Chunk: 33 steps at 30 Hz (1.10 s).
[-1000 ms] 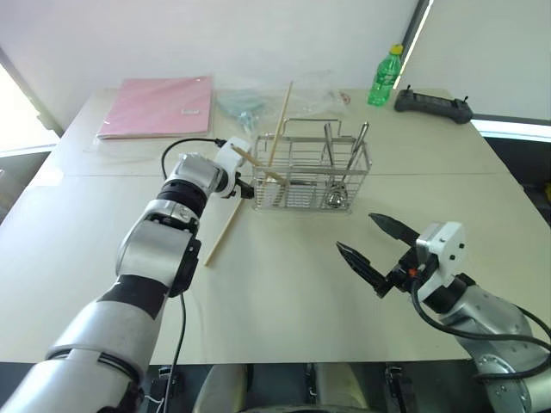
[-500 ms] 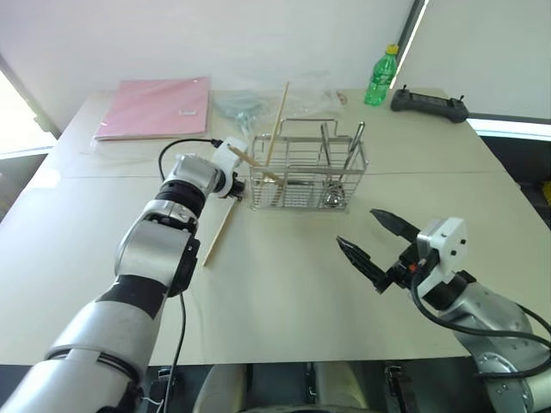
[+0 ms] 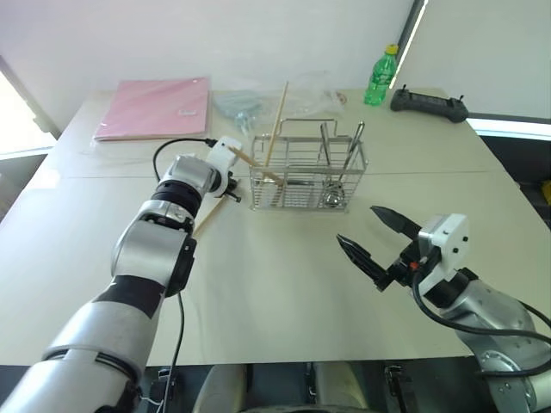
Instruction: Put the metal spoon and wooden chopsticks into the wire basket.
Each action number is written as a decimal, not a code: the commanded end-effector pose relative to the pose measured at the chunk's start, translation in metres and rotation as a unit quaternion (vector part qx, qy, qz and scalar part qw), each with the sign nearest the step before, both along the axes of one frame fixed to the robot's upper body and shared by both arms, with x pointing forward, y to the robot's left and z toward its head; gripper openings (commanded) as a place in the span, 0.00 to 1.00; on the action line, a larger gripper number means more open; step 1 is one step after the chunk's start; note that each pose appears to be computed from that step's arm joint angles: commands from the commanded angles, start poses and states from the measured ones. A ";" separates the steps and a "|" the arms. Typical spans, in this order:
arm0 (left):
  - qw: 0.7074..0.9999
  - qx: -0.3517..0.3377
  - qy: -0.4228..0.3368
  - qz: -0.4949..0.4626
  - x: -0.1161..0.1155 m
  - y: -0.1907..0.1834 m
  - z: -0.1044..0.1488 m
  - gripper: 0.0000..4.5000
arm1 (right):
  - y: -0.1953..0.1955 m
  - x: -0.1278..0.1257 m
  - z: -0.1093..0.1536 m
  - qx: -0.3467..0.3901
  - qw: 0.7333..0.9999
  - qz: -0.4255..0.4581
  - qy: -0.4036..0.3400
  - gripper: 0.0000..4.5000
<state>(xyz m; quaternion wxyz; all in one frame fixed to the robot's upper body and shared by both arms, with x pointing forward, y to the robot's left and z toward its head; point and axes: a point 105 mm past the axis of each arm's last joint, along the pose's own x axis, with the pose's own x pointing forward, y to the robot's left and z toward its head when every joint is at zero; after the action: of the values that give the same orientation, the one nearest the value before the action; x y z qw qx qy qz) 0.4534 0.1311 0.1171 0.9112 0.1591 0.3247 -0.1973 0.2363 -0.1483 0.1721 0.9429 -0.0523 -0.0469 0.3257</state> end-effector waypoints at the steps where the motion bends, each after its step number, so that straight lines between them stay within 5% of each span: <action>1: 0.998 -0.015 -0.016 0.060 0.004 0.028 0.009 0.01 | 0.004 -0.004 0.013 -0.004 1.000 0.012 -0.025 1.00; 6: 0.970 -0.122 -0.129 0.164 0.023 0.063 0.070 0.01 | 0.004 -0.002 0.013 -0.009 1.000 0.017 -0.025 1.00; 13: 0.873 -0.268 -0.318 0.255 0.028 0.106 0.169 0.01 | 0.004 -0.006 0.011 -0.013 0.999 0.036 -0.015 1.00; 17: 0.832 -0.318 -0.390 0.232 0.023 0.109 0.208 0.01 | 0.003 -0.006 0.012 -0.016 0.999 0.038 -0.015 1.00; 23: 0.742 -0.398 -0.535 0.072 -0.014 0.079 0.314 0.01 | 0.001 -0.006 0.012 -0.017 0.999 0.035 -0.014 1.00; 28: 0.707 -0.430 -0.559 -0.045 -0.041 0.028 0.354 0.01 | 0.000 -0.005 0.012 -0.016 0.999 0.033 -0.013 1.00; 33: 0.713 -0.419 -0.546 -0.132 -0.055 -0.022 0.347 0.01 | -0.001 -0.004 0.012 -0.011 0.999 0.026 -0.014 1.00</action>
<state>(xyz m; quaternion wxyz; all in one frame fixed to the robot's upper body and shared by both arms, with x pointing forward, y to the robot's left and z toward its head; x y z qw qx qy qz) 0.4107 0.1185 0.4553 0.8791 -0.1392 -0.3518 -0.2899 0.2339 -0.1465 0.1752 0.9308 -0.0653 -0.0393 0.3575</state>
